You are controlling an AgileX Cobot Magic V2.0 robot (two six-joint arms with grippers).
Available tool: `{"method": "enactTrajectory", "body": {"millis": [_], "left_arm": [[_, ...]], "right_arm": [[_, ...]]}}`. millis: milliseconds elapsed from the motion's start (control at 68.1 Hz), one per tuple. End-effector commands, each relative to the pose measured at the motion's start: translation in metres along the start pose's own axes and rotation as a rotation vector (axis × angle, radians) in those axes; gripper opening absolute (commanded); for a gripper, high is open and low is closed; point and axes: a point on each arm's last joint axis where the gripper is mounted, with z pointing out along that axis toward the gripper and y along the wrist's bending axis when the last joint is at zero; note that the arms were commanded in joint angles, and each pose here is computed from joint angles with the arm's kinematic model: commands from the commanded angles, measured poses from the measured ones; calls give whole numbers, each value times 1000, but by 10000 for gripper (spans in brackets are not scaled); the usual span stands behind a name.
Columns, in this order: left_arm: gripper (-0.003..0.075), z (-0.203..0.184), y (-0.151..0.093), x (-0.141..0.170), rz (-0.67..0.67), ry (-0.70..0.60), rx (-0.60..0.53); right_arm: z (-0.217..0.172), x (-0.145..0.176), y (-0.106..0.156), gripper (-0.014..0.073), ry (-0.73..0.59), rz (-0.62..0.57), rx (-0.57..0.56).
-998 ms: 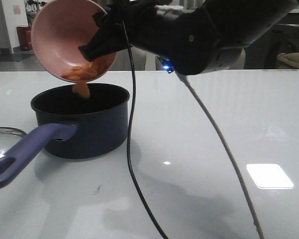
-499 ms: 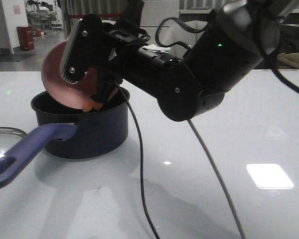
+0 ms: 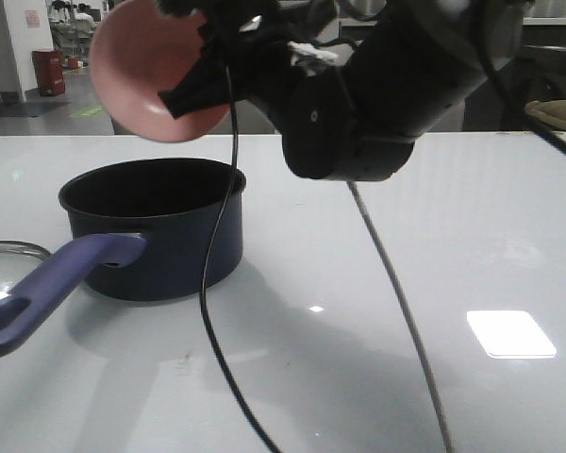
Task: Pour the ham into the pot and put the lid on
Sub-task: 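Lift the pink bowl over the saucepan and tilt it with the right gripper, then carry the emptied bowl back and set it down with the right gripper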
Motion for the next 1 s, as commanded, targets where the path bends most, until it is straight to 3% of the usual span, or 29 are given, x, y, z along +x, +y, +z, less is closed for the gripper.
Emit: {"method": "enactTrajectory", "body": {"millis": [0, 88, 264, 529, 719, 984], "left_arm": [[511, -1, -3, -16, -8, -101, 21], [511, -1, -3, -16, -8, -101, 21], [511, -1, -3, -16, -8, -101, 21], [511, -1, -3, -16, -8, -101, 21], [511, -1, -3, -16, -8, -101, 21], [511, -1, -3, -16, -8, -101, 21]], "right_arm": [[8, -56, -34, 134, -125, 340, 186], [9, -70, -39, 134, -15, 406, 148], [3, -110, -46, 134, 210, 470, -49], [-20, -136, -95, 134, 519, 318, -282], [-33, -119, -153, 134, 750, 343, -277], [-46, -49, -206, 134, 1100, 466, -225]]}}
